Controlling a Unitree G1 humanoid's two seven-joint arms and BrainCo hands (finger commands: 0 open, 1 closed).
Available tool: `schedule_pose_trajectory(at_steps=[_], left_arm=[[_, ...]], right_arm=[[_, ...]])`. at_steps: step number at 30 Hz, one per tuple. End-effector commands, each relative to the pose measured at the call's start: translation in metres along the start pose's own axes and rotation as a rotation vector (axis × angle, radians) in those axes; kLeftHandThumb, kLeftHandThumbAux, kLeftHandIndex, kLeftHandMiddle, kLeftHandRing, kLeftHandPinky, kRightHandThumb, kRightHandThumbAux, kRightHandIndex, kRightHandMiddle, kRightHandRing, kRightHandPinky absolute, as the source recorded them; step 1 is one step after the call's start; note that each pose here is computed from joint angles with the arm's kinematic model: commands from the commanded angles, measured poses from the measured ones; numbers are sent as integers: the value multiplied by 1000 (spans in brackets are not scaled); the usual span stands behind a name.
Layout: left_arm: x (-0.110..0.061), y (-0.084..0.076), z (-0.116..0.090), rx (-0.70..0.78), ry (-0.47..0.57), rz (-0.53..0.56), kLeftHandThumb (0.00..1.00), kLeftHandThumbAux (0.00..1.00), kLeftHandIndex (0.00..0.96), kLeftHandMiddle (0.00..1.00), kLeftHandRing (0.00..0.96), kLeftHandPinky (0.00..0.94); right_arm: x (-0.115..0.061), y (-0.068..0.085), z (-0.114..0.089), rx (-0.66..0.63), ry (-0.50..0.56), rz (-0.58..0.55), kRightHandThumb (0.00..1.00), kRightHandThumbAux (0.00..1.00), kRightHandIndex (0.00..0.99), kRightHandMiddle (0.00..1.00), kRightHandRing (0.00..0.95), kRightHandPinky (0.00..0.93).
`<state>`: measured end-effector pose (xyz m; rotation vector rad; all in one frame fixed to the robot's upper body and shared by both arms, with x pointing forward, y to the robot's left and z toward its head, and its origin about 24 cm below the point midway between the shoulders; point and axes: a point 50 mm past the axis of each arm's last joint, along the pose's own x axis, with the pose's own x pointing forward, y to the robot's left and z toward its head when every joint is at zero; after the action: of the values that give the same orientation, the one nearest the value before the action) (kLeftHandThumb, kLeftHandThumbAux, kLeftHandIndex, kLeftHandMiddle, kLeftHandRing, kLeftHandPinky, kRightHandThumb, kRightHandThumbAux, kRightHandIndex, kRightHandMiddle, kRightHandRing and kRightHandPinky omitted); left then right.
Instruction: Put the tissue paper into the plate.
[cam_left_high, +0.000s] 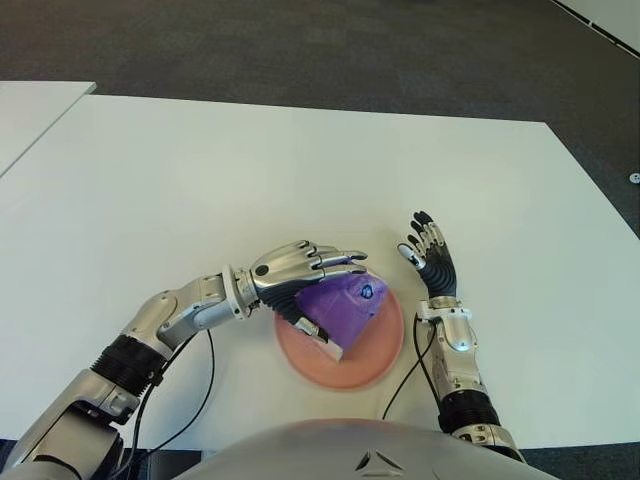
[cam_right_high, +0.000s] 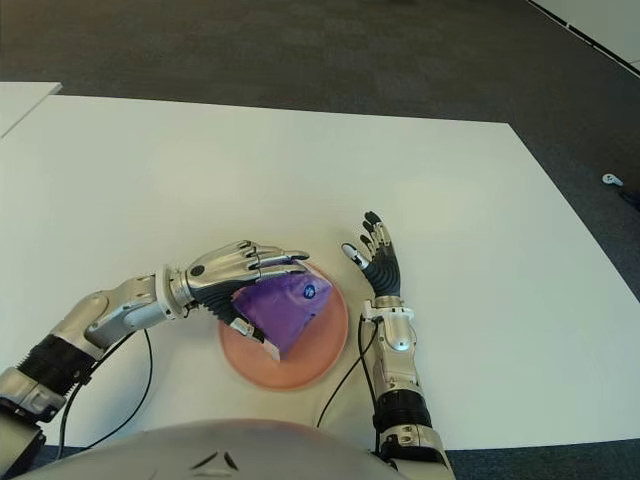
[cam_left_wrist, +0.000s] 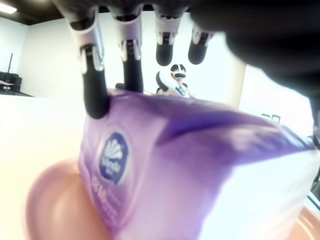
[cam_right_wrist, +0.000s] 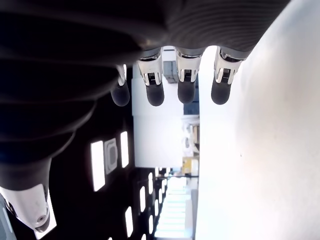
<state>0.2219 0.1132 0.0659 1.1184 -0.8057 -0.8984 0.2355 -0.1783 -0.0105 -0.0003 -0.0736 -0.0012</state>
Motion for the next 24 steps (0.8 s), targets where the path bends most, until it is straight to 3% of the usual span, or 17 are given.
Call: schedule_pose_trajectory(at_steps=[1,6,14,20,22,24], left_arm=[[-5,7,-2,-16,16,-19,0,354,0,0,0,0],[-7,14,-3,-29,21,-14,0,350,0,0,0,0],[-12,55,-5,-142,37,-27,0,351,0,0,0,0],[-22,80,-7,-341,91,-23,17,350,0,0,0,0],[-26,83,-8,-413,111,-19,19,354,0,0,0,0],[-26,66,-13,-553,186,5,13,364,0,0,0,0]], right_arm=[[-49,6,-56,50,334,-22,0,615,0,0,0,0],[-48,7,-55,53,330,-20,0,631,0,0,0,0],[-48,8,-54,55,328,-29,0,626,0,0,0,0],[-48,9,-56,56,342,-31,0,623,0,0,0,0],[-48,8,-57,60,348,-32,0,623,0,0,0,0],[-48,8,-58,65,356,-34,0,620,0,0,0,0]])
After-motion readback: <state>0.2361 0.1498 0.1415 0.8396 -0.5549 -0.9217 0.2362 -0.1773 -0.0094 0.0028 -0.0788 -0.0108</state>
